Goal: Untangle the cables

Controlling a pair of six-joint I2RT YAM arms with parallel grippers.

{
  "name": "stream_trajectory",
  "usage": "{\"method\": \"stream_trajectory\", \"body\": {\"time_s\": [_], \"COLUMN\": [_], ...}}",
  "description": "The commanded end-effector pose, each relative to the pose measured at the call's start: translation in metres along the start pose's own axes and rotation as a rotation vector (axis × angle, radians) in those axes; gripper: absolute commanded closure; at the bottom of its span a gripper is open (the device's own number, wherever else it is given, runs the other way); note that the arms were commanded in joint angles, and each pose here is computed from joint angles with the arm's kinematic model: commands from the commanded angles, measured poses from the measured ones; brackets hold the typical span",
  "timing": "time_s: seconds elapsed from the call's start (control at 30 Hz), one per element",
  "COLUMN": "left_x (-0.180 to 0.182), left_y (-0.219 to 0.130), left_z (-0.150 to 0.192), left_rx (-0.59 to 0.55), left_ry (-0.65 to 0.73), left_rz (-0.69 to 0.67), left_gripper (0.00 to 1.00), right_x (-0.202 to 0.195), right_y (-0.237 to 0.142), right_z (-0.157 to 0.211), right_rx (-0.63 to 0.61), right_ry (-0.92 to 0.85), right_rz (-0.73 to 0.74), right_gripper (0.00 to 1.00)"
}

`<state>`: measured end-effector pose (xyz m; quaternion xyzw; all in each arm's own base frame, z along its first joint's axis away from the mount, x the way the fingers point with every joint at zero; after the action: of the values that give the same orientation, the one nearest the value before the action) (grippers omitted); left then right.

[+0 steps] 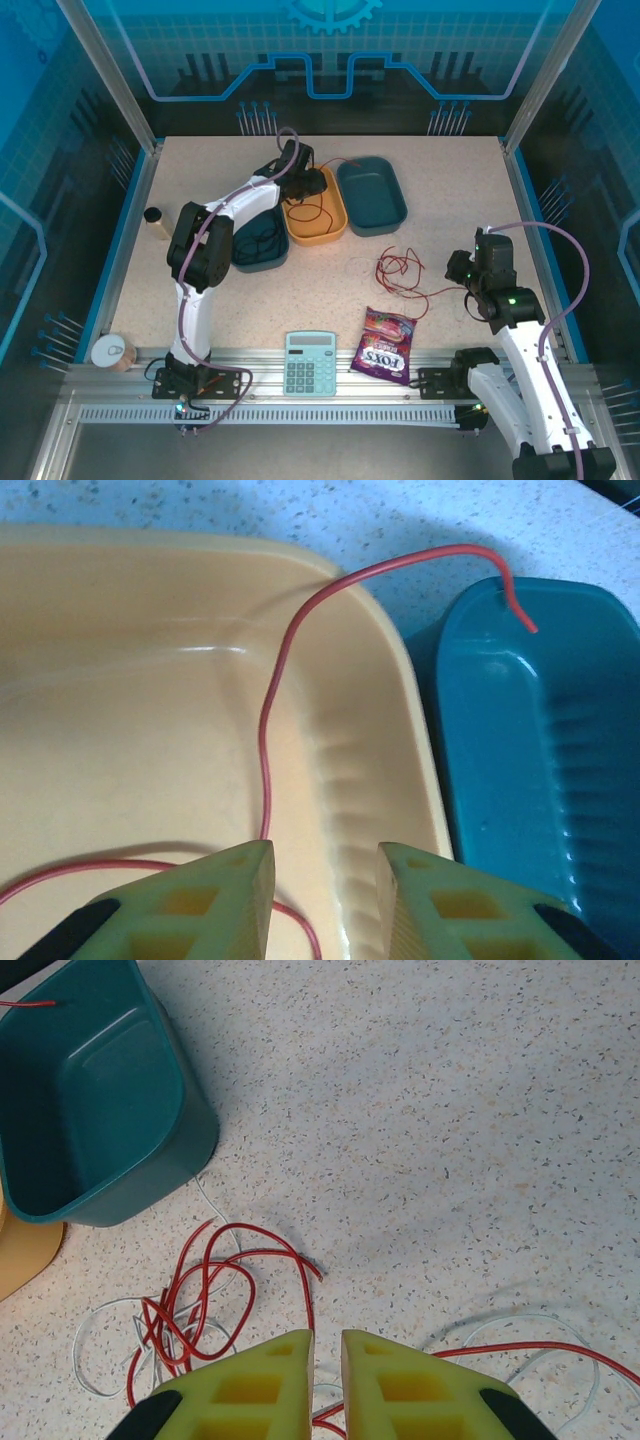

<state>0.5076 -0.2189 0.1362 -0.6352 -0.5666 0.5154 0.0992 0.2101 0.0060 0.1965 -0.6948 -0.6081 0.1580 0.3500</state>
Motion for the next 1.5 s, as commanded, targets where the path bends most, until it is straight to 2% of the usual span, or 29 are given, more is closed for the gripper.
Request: {"method": "stream_trajectory", "body": {"time_s": [0.0, 0.07, 0.17, 0.27, 0.4, 0.5, 0.57, 0.87, 1.2, 1.47], "left_x": [-0.036, -0.049, -0.067, -0.074, -0.078, -0.076, -0.071, -0.054, -0.042, -0.038], "left_y": [-0.006, -0.002, 0.005, 0.016, 0.021, 0.024, 0.029, 0.047, 0.064, 0.073], "left_z": [-0.028, -0.036, -0.047, -0.056, -0.068, -0.071, -0.072, -0.070, -0.062, -0.066], "left_rx": [-0.063, -0.061, -0.044, -0.019, -0.016, -0.039, -0.052, -0.004, 0.025, 0.000], "left_ry": [0.113, 0.199, 0.339, 0.482, 0.607, 0.738, 0.811, 0.803, 0.806, 0.809], "left_rz": [0.112, 0.144, 0.163, 0.164, 0.202, 0.205, 0.187, 0.256, 0.241, 0.214], "left_gripper": [0.67, 0.64, 0.52, 0.52, 0.53, 0.47, 0.47, 0.48, 0.47, 0.45], "right_x": [-0.002, -0.002, -0.002, -0.003, -0.003, -0.004, -0.004, -0.003, -0.005, -0.006], "right_y": [0.004, 0.004, 0.002, 0.000, -0.003, -0.004, -0.003, -0.001, -0.004, -0.004], "right_z": [0.006, 0.006, 0.005, 0.003, -0.001, -0.004, -0.003, 0.000, 0.002, 0.003], "right_rx": [0.026, 0.028, 0.028, 0.024, 0.024, 0.024, 0.029, 0.051, 0.055, 0.060], "right_ry": [0.018, 0.013, 0.010, 0.002, -0.012, -0.020, -0.021, -0.014, -0.011, -0.006], "right_rz": [0.001, 0.001, 0.005, 0.012, 0.024, 0.033, 0.034, 0.033, 0.042, 0.044], "right_gripper": [0.83, 0.83, 0.83, 0.83, 0.83, 0.82, 0.82, 0.82, 0.82, 0.82]}}
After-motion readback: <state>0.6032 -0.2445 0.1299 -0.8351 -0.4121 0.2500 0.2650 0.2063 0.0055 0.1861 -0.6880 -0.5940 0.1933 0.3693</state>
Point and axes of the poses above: each hand's point on the last joint's axis, 136 mm out from that joint toward the fingers, its own y axis out along the fingers, its own x axis along the line the jaws close on, z = x × y, the point moved 4 cm from there along -y, back along the fingers, and after that the axes turned 8 degrees about -y, right-handed, at the moved point
